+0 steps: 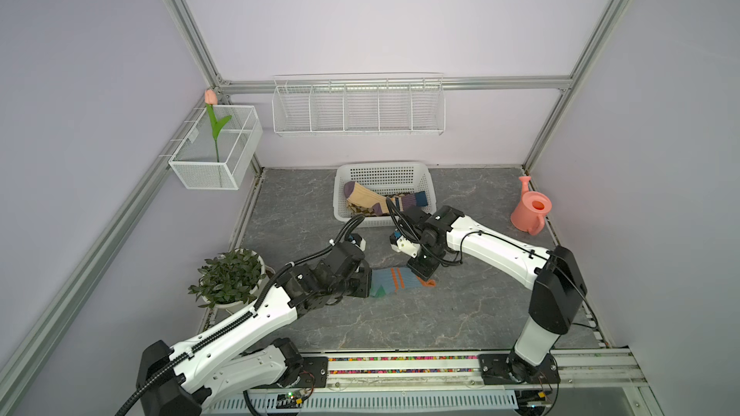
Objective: Place the socks together as a pair
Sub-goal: Place the sock in the sock.
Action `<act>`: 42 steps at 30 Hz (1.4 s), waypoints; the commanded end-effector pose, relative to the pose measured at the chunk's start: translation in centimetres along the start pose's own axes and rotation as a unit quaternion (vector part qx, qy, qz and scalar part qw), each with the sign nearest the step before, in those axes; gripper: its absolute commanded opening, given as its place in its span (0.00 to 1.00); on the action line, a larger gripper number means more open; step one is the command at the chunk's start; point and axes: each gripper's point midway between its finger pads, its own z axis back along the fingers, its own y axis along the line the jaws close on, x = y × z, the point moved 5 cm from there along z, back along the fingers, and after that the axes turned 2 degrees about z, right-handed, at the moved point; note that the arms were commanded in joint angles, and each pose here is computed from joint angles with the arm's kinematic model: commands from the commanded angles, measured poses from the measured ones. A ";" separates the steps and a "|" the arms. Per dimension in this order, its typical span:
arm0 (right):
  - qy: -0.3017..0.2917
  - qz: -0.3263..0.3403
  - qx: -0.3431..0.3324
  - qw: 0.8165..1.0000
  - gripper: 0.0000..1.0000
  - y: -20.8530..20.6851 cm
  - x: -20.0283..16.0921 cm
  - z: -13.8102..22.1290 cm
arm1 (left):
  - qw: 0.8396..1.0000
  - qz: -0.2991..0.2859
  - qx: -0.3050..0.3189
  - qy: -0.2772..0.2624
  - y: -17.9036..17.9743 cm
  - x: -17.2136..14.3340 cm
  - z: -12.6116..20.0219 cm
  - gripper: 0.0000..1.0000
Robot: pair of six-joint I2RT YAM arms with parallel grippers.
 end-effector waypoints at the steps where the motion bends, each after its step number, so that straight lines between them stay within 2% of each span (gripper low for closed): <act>1: -0.002 0.007 0.015 1.000 0.07 -0.1 0.5 -0.5 | 0.999 0.000 0.031 -0.016 0.4 1.0 0.5 0.03; 9: 0.004 0.006 0.025 1.000 0.07 -0.6 1.9 -1.8 | 0.993 -0.014 0.116 -0.034 2.3 1.8 0.6 0.03; 21: 0.031 -0.012 0.030 0.999 0.09 -2.6 3.1 -4.6 | 0.975 -0.042 0.218 -0.007 4.0 2.5 -3.4 0.05; 25: 0.035 -0.021 0.021 0.999 0.18 -3.5 3.1 -5.2 | 0.968 -0.047 0.246 0.002 4.9 2.5 -4.8 0.06; 29: 0.028 -0.030 0.005 0.999 0.27 -4.4 3.1 -5.0 | 0.960 -0.047 0.274 0.001 5.9 2.8 -5.6 0.13; 35: 0.001 -0.042 -0.024 0.999 0.37 -5.3 3.2 -3.9 | 0.949 -0.055 0.311 0.005 6.9 3.0 -7.0 0.28; 40: -0.034 -0.065 -0.072 0.995 0.43 -6.4 2.7 -2.0 | 0.936 -0.058 0.347 0.005 7.5 3.2 -6.7 0.42; 42: -0.044 -0.085 -0.091 0.991 0.44 -7.1 1.8 -1.1 | 0.931 -0.061 0.360 0.002 7.8 3.2 -6.4 0.44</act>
